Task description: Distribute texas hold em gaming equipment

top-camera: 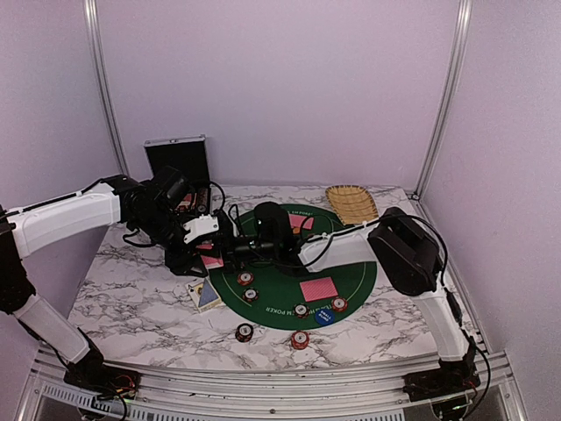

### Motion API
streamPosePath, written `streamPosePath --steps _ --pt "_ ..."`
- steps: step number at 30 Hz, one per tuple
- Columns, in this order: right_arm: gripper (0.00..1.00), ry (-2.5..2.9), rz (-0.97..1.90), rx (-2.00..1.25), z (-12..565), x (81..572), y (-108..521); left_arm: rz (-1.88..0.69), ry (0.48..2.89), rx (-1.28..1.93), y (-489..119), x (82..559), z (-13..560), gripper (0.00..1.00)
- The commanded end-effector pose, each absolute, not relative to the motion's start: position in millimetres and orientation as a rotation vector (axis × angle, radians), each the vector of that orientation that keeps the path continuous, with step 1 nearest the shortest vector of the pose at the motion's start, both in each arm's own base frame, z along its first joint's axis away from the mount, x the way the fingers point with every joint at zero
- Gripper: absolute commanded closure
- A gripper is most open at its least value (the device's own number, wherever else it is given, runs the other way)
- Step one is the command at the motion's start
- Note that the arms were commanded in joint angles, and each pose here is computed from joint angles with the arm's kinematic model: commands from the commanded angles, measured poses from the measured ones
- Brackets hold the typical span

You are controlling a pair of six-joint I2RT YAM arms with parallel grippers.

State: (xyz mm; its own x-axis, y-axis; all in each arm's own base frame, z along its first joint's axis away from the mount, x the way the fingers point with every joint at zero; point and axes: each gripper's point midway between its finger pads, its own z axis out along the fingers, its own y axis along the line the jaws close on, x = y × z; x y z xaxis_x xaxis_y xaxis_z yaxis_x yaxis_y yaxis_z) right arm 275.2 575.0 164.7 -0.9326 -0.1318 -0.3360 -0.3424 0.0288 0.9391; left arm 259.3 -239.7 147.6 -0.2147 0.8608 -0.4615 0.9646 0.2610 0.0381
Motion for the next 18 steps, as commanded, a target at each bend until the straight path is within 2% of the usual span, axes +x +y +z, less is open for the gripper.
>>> streamPosePath --steps 1,18 --pt "0.19 2.220 2.006 -0.450 148 276 582 -0.390 2.136 1.661 -244 258 156 0.97" --pt "0.38 2.281 1.888 -0.374 140 289 540 -0.378 2.129 1.665 -243 258 157 0.97"
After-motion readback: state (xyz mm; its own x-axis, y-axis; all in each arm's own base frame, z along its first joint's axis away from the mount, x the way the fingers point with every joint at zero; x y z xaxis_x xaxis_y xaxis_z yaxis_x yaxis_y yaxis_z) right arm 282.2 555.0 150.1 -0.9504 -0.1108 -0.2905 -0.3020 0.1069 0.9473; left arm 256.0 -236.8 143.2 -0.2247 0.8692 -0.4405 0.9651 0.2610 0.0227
